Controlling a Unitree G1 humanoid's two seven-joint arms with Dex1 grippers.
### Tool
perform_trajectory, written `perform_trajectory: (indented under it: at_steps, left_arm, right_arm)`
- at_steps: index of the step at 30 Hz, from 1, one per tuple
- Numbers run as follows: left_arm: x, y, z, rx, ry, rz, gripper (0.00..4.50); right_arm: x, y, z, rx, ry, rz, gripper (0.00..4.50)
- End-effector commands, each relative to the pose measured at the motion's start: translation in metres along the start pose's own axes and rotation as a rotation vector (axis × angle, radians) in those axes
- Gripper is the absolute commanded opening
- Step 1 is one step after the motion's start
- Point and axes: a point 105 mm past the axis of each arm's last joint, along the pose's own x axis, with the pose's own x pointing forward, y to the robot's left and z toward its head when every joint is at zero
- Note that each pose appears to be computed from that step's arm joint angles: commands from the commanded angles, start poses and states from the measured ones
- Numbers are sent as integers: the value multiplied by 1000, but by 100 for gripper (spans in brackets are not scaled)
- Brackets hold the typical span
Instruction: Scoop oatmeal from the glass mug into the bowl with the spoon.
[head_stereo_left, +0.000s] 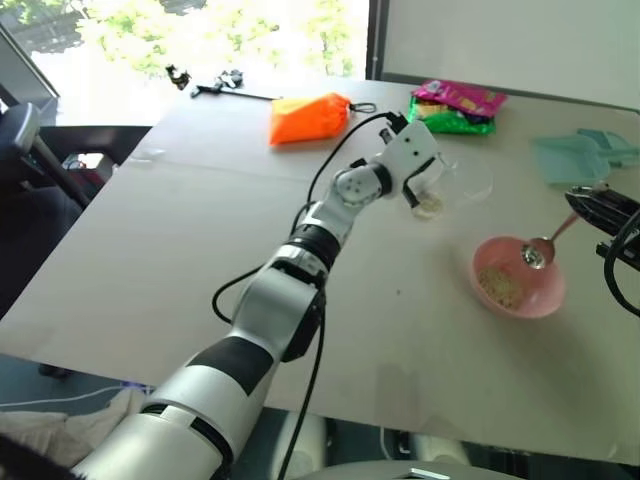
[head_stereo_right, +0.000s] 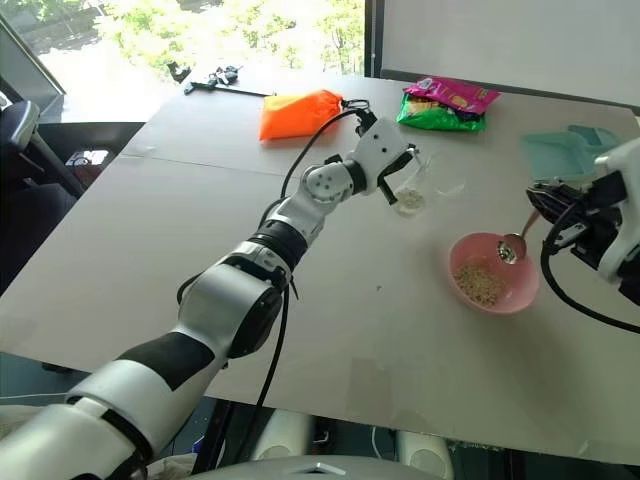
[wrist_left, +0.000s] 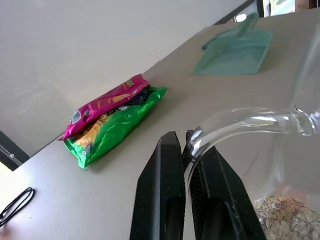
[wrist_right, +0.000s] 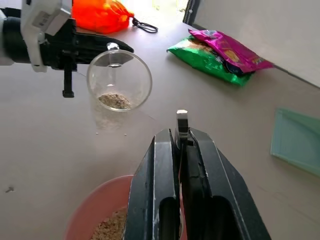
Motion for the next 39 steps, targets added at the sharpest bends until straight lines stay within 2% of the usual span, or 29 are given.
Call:
perform_trajectory:
  at_steps: [1, 5, 9, 13, 17, 22, 27, 32, 39]
  left_arm:
    - [-5, 16, 20, -29, -93, 65, 5]
    - [-16, 24, 16, -83, -111, 110, 5]
    - [-34, 29, 14, -125, -139, 153, 5]
    - [-47, 30, 13, -136, -131, 186, 5]
    - [-64, 29, 19, -168, -145, 231, 5]
    - [-85, 28, 22, -207, -129, 285, 5]
    - [-102, 24, 14, -268, -87, 339, 5]
    - [-117, 30, 7, -309, -50, 400, 5]
    - [-131, 30, -20, -261, 47, 402, 5]
  right_arm:
    - [-8, -14, 36, 193, -250, -28, 0]
    - [-7, -25, 59, 498, -430, -13, 0]
    - [14, -20, 72, 684, -497, 40, 0]
    - [31, -8, 80, 748, -510, 110, 0]
    - [68, 14, 78, 805, -469, 181, 0]
    - [93, 35, 77, 731, -424, 225, 0]
    - [114, 66, 74, 685, -380, 330, 0]
    - [114, 63, 87, 797, -421, 392, 0]
    - [103, 52, 102, 938, -461, 431, 0]
